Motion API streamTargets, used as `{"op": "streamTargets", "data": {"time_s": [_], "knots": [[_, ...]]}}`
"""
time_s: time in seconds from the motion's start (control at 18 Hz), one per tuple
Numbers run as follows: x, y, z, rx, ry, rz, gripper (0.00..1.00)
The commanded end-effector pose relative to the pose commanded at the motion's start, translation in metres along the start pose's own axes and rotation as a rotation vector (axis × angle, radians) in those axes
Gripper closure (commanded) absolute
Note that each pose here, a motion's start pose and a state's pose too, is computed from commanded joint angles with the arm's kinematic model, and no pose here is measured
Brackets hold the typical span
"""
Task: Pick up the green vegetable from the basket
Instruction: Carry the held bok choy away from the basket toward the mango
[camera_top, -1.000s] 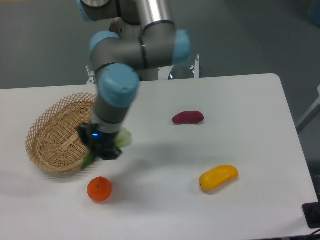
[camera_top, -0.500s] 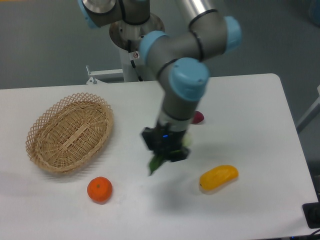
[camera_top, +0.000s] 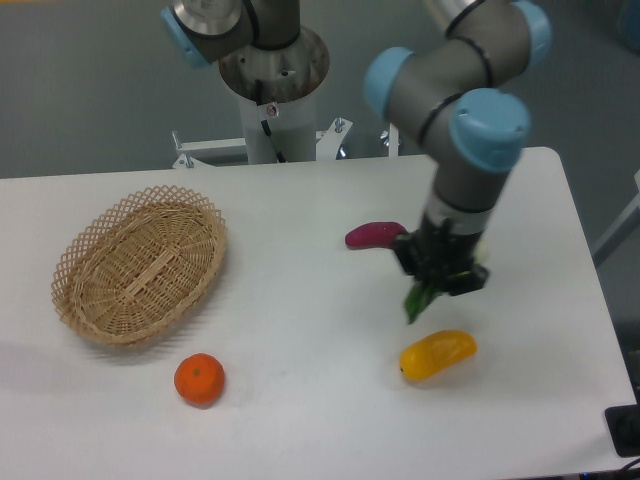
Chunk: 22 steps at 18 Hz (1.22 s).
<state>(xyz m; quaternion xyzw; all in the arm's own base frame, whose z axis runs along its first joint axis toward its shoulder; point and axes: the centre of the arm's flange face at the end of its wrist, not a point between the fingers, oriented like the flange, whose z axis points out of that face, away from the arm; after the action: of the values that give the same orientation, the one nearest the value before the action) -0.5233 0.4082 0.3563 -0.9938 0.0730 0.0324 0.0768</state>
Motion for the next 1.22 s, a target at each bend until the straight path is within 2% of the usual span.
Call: {"op": "streamTargets", "data": {"time_s": [0.28,0.44,1.22], "knots": [[-0.02,0.021,0.016,-0.063,-0.008,-0.027,0.92],[-0.026,0.023,0.027,-0.071,0.002,-0.03,0.91],[-0.038,0.03,0.026,-0.069,-0.005,-0.044,0.89]]}}
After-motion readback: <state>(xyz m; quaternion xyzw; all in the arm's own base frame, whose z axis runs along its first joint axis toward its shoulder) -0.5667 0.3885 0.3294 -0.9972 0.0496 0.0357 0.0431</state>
